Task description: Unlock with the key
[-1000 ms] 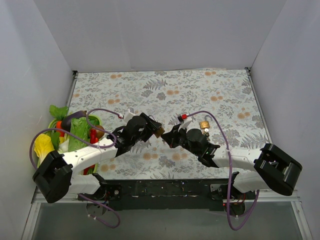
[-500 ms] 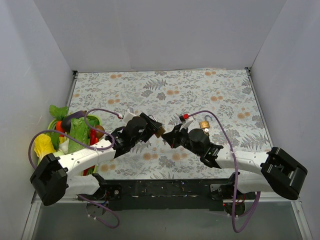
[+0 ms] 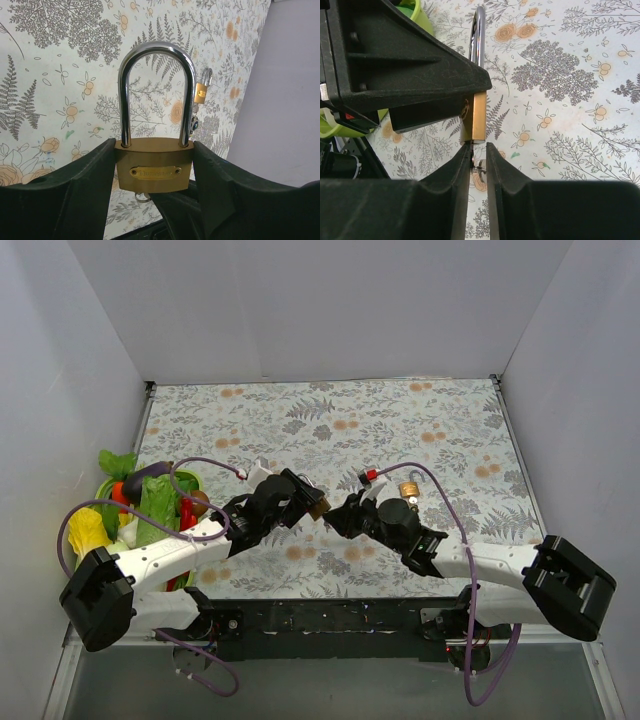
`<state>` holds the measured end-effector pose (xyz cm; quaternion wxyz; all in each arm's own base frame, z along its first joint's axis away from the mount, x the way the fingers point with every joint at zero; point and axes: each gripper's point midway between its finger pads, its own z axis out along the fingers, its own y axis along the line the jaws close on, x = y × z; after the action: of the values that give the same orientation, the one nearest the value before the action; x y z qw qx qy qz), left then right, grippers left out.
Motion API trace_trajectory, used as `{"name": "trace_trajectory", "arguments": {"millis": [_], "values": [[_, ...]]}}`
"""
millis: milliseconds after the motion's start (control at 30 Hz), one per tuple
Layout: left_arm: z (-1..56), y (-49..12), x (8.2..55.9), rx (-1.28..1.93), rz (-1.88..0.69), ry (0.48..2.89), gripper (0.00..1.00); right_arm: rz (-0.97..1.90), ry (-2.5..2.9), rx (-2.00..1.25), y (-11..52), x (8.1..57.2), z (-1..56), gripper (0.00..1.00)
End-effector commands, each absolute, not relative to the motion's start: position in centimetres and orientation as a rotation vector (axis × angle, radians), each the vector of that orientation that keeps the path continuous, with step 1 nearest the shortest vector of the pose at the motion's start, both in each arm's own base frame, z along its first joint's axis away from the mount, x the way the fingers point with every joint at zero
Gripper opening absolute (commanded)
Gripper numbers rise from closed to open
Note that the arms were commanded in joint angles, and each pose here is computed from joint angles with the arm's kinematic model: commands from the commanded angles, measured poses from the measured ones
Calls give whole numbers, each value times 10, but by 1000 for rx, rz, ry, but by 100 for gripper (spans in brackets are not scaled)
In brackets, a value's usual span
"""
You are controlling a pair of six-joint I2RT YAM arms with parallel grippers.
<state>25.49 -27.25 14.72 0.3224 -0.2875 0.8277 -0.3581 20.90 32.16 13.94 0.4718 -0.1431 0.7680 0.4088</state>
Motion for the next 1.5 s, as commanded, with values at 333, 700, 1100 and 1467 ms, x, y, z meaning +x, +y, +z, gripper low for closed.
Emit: {"name": "trace_trajectory", "arguments": {"millis": [333,700,1100,1467], "values": [[194,-292,254,-1135,-1242,2046,0,1020,1779,-317,316,211,163,35],[193,-289,254,-1145,-1230,2041,0,1023,1778,-340,316,202,167,38],[192,-286,254,-1159,-1224,2034,0,1014,1836,-337,316,191,149,36],[192,-285,253,-1159,-1224,2034,0,1020,1850,-353,319,186,144,32]]}}
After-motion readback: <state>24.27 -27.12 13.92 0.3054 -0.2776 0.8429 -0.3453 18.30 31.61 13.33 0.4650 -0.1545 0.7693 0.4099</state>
